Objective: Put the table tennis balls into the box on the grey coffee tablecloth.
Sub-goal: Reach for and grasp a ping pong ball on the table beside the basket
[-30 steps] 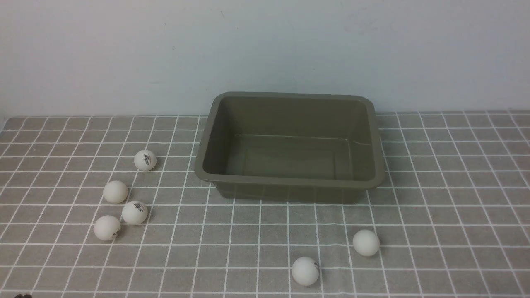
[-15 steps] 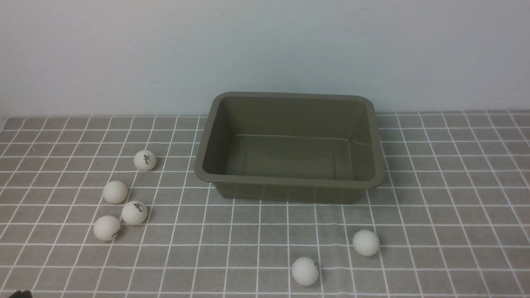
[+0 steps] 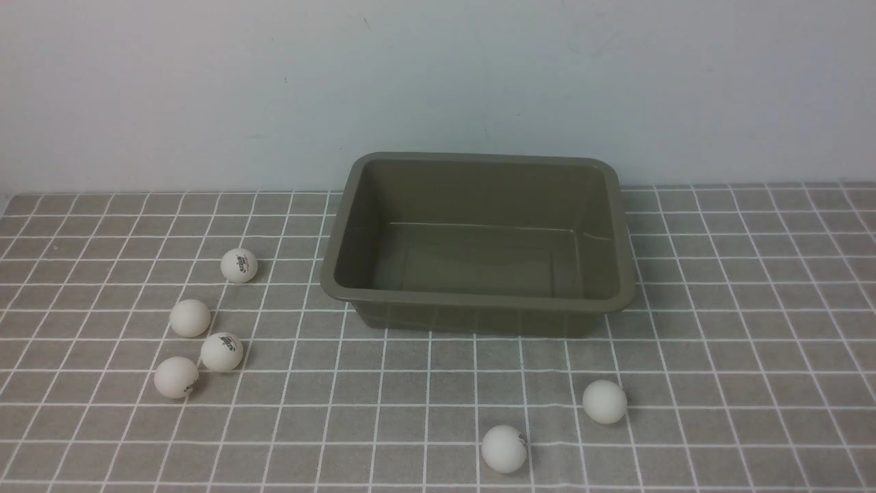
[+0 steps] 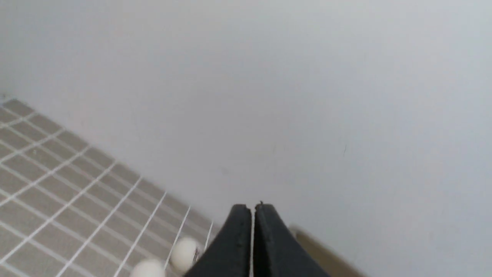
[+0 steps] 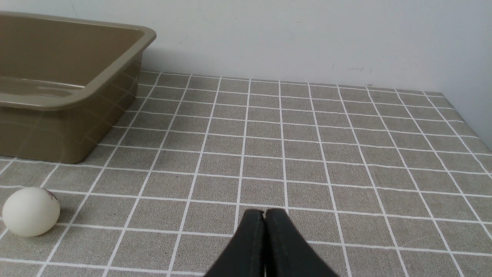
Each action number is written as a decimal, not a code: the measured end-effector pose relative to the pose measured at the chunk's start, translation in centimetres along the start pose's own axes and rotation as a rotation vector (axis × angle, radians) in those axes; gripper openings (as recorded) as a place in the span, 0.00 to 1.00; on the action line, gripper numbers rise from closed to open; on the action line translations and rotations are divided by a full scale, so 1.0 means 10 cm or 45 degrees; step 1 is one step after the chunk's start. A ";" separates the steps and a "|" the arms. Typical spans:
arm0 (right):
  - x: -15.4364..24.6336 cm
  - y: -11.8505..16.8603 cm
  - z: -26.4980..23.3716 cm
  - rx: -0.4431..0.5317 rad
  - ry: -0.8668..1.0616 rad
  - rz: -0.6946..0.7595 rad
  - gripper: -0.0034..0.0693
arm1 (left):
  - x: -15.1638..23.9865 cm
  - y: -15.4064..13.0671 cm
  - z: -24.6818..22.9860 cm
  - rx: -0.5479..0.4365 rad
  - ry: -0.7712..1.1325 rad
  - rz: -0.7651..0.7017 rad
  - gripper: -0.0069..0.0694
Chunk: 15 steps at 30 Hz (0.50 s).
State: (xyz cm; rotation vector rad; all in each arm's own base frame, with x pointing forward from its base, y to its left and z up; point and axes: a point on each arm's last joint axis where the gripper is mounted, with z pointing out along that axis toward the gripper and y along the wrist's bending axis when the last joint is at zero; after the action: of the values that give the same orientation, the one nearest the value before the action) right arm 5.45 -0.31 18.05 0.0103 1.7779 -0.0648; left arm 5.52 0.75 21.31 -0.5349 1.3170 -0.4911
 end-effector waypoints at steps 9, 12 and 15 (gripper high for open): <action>0.00 0.00 0.00 0.000 0.000 0.000 0.03 | -0.32 -0.33 0.03 0.087 0.020 0.014 0.08; 0.00 0.00 0.00 0.004 -0.001 -0.013 0.03 | -0.43 -0.51 0.12 0.090 0.179 0.082 0.08; 0.00 0.00 0.00 0.006 -0.001 -0.019 0.03 | -0.64 -0.84 0.38 0.060 0.518 0.285 0.08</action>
State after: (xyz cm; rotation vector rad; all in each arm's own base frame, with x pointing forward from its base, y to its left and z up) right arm 5.45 -0.35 18.06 0.0000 1.7772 -0.0796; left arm 7.82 -1.52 32.04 -0.2484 1.7265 -0.4578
